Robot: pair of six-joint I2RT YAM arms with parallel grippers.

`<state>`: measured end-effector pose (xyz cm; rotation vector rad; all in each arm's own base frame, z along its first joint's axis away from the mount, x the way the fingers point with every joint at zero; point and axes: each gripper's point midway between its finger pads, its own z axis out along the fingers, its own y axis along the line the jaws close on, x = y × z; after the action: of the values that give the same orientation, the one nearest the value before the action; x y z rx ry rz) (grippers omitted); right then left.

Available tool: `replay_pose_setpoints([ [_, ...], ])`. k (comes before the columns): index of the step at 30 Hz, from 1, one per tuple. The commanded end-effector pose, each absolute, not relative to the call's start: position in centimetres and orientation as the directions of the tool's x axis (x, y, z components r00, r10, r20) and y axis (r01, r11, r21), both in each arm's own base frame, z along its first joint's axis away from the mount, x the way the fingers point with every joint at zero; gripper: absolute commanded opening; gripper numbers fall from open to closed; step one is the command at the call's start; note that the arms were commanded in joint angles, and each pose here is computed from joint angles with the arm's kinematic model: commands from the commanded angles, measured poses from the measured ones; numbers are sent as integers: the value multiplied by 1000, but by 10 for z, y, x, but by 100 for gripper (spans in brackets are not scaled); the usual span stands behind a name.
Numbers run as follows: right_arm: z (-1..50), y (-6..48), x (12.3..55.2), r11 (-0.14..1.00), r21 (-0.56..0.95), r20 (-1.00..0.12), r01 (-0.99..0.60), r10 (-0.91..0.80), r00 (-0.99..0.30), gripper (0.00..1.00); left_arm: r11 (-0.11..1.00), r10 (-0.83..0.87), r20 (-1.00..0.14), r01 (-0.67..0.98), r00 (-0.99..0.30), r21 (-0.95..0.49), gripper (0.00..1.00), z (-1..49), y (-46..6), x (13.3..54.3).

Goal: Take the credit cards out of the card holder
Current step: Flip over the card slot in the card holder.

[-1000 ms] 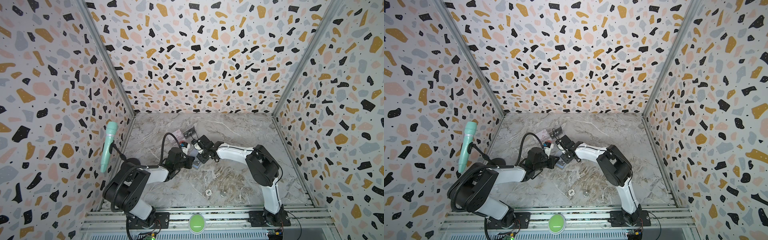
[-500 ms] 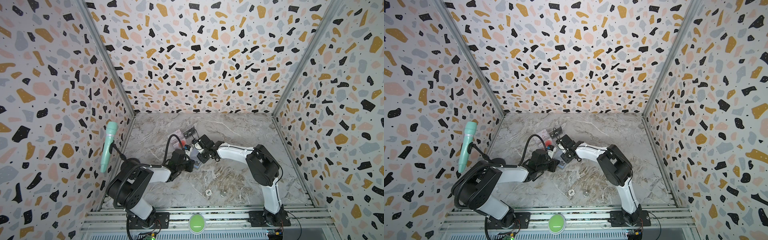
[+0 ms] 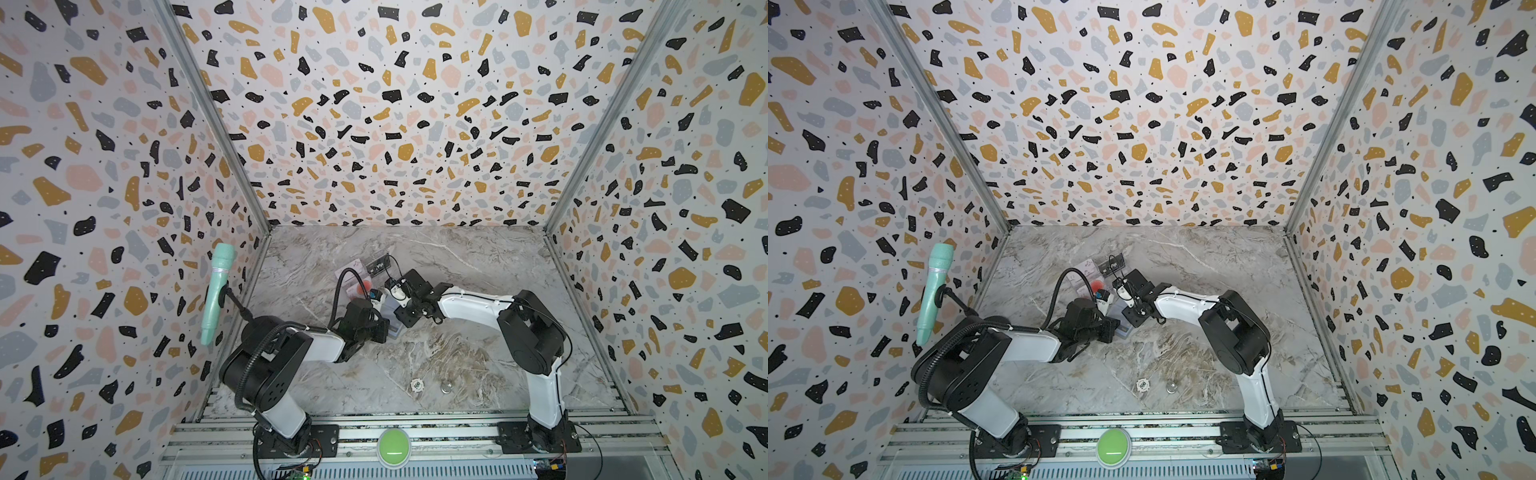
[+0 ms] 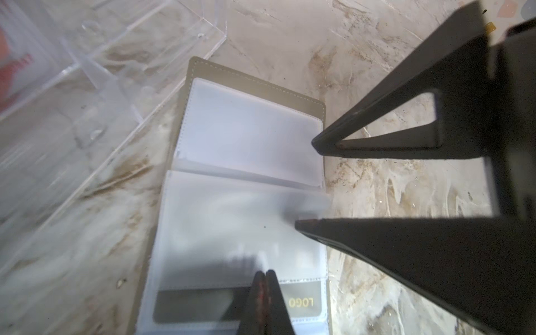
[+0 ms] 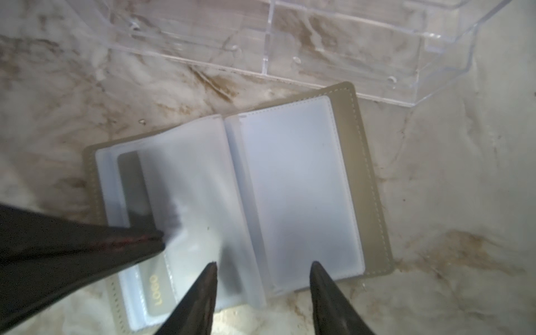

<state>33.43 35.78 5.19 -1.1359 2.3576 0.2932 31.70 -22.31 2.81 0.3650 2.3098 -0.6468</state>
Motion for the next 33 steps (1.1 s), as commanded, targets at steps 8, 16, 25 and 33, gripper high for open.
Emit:
replay_pose_setpoints([
  [8,77,356,320,565,-31,-579,-825,-682,-446,61,858,80,-663,390,-745,-335,3,11,-218,315],
  [16,62,366,315,523,-51,-560,-851,-720,-409,67,859,74,-661,384,-747,-338,3,9,-217,314],
  [25,48,375,309,504,-58,-539,-862,-742,-398,68,861,69,-657,377,-751,-341,3,7,-215,311],
  [33,40,370,319,539,-97,-519,-837,-744,-420,64,861,64,-658,375,-750,-344,3,8,-213,308],
])
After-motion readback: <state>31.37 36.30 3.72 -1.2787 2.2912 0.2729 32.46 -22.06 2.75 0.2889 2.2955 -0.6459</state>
